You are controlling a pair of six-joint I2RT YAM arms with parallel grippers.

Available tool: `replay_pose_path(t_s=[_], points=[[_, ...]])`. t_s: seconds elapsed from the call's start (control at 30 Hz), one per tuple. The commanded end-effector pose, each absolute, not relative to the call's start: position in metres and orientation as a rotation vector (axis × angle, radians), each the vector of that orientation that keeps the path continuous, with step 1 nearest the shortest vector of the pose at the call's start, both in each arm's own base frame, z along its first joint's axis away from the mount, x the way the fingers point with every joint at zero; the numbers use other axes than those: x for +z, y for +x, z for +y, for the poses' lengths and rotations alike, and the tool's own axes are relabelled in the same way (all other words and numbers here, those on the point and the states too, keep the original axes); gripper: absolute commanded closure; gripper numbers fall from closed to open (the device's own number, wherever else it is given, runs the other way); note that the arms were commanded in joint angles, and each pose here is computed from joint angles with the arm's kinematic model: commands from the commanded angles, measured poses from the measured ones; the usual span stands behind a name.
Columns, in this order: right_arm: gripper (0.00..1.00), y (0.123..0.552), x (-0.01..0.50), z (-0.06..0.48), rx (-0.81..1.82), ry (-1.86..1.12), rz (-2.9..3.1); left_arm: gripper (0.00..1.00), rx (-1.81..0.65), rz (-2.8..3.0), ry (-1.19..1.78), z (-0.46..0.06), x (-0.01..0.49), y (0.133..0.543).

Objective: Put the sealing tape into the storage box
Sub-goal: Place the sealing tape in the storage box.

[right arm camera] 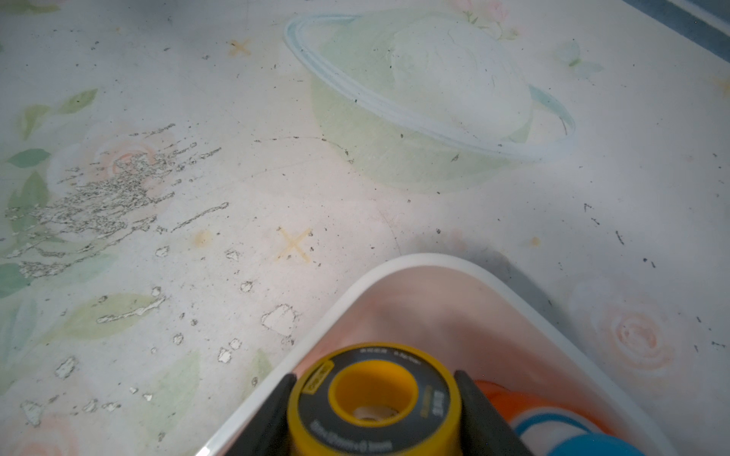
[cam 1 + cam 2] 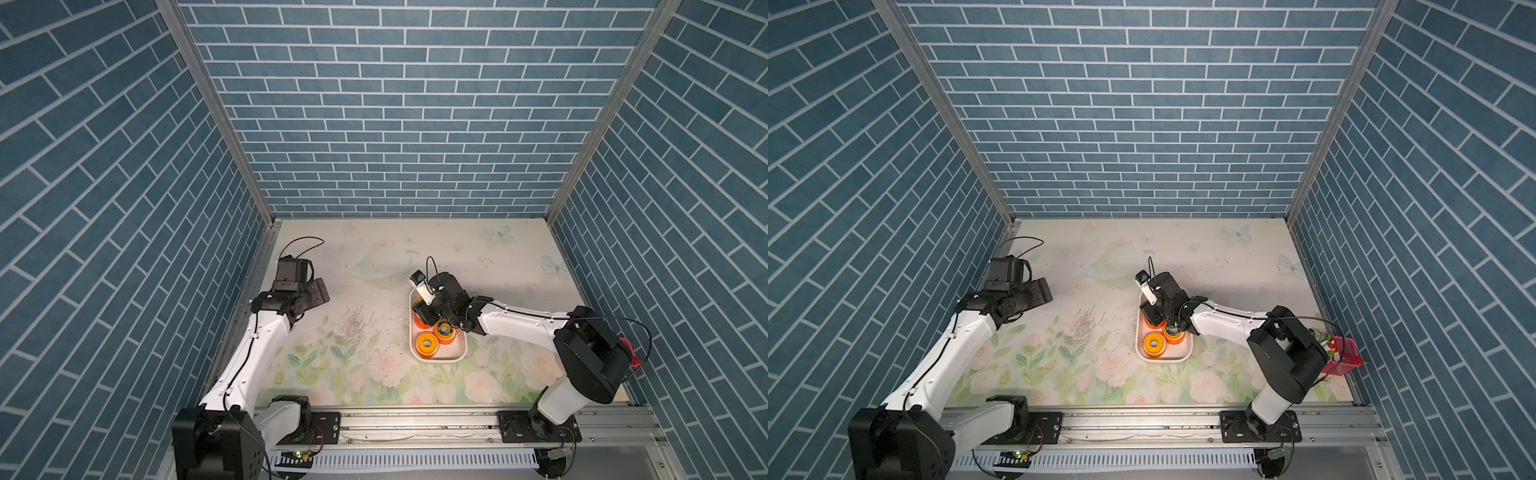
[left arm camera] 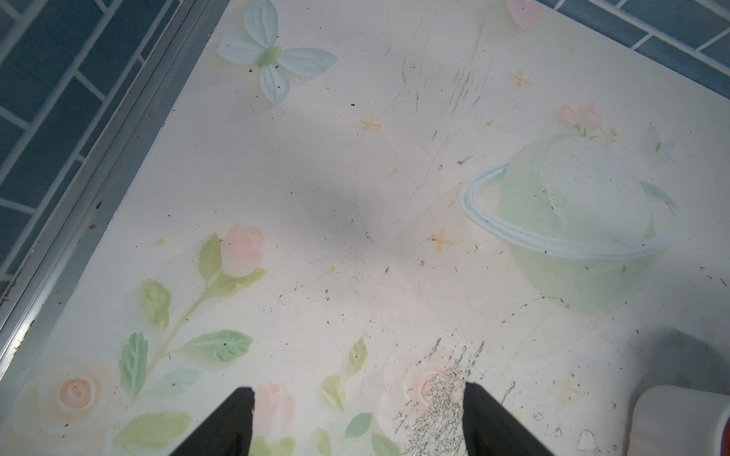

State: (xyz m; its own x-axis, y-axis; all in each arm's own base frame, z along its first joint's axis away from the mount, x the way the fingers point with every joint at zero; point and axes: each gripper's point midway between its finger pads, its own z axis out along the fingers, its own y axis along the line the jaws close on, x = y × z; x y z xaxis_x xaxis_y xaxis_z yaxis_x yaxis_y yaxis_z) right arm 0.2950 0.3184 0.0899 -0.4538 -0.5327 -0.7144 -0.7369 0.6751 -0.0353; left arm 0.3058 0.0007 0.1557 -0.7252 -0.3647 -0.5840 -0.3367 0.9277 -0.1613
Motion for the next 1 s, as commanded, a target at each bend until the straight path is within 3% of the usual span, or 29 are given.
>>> replay_pose_path(t_s=[0.0, 0.23, 0.5, 0.73, 0.97], points=[[0.41, 0.294, 0.091, 0.313, 0.360, -0.953, 2.190, 0.14, -0.048, 2.460, -0.488, 0.002, 0.149, 0.304], [0.33, 0.292, 0.103, 0.308, 0.359, -0.933, 2.168, 0.14, -0.045, 2.461, -0.489, 0.002, 0.149, 0.304], [0.32, 0.290, 0.116, 0.305, 0.369, -0.918, 2.142, 0.14, -0.045, 2.461, -0.490, 0.002, 0.149, 0.304], [0.37, 0.288, 0.123, 0.300, 0.371, -0.887, 2.121, 0.14, -0.052, 2.459, -0.486, 0.001, 0.149, 0.304], [0.34, 0.295, 0.173, 0.275, 0.320, -0.723, 1.992, 0.11, -0.204, 2.364, -0.379, -0.018, 0.186, 0.312]])
